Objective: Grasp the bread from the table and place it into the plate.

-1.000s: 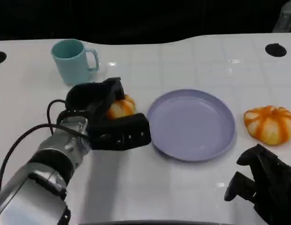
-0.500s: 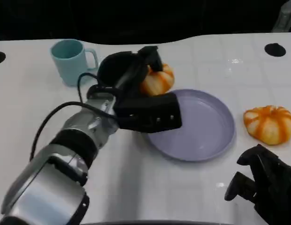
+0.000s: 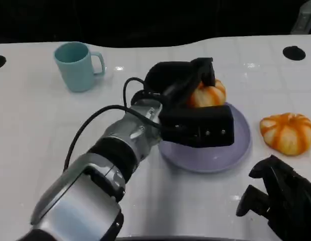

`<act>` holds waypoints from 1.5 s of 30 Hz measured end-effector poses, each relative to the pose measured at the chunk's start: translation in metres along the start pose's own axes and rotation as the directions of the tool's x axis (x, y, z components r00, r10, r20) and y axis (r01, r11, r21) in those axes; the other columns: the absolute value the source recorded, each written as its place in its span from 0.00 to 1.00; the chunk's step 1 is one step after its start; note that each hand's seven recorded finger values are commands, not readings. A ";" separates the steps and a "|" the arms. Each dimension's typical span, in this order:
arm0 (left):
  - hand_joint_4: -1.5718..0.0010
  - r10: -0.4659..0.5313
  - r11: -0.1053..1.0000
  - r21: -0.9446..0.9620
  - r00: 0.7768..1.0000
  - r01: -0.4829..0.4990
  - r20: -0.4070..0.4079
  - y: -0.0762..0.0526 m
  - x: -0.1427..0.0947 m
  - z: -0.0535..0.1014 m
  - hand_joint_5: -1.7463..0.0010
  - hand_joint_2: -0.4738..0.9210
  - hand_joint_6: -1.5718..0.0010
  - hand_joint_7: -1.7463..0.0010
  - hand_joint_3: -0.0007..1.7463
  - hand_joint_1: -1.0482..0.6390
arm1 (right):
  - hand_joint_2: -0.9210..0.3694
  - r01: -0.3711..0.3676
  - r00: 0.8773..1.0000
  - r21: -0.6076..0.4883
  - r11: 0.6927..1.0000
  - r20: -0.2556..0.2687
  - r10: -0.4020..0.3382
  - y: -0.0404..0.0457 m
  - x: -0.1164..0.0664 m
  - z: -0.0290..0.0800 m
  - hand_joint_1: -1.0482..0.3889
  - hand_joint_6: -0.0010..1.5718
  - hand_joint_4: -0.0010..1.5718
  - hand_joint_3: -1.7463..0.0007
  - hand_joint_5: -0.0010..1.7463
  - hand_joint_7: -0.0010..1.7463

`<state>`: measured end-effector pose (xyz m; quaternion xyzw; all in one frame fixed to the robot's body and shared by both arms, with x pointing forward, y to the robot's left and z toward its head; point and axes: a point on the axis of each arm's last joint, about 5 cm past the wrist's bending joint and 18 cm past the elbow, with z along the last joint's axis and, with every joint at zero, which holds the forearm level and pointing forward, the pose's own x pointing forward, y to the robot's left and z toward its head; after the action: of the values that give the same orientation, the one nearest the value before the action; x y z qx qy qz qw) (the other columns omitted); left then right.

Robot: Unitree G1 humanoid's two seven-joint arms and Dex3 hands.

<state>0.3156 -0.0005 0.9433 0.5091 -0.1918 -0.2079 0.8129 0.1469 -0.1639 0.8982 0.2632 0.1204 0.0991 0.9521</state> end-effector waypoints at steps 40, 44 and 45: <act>1.00 -0.539 0.842 -0.113 0.833 0.528 -0.125 -0.007 0.002 0.004 1.00 1.00 0.96 0.99 0.21 0.10 | 0.00 0.003 1.000 0.001 1.000 0.021 -0.003 0.0016 -0.005 -0.002 0.36 0.34 0.40 0.86 1.00 0.89; 1.00 -0.584 0.812 -0.110 0.800 0.573 -0.137 -0.002 0.002 -0.002 1.00 1.00 0.95 0.99 0.21 0.07 | 0.00 0.002 1.000 -0.004 1.000 0.021 -0.002 0.0013 -0.005 -0.001 0.36 0.34 0.40 0.86 1.00 0.90; 1.00 -0.591 0.807 -0.110 0.795 0.581 -0.138 0.000 0.002 -0.003 1.00 1.00 0.95 0.99 0.21 0.07 | 0.00 0.002 1.000 -0.004 1.000 0.022 -0.002 0.0014 -0.004 -0.001 0.36 0.34 0.40 0.86 1.00 0.90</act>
<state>0.3193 0.0009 0.9421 0.5336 0.0498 -0.4120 0.7369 0.1423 -0.1634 0.8989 0.2621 0.1101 0.0958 0.9540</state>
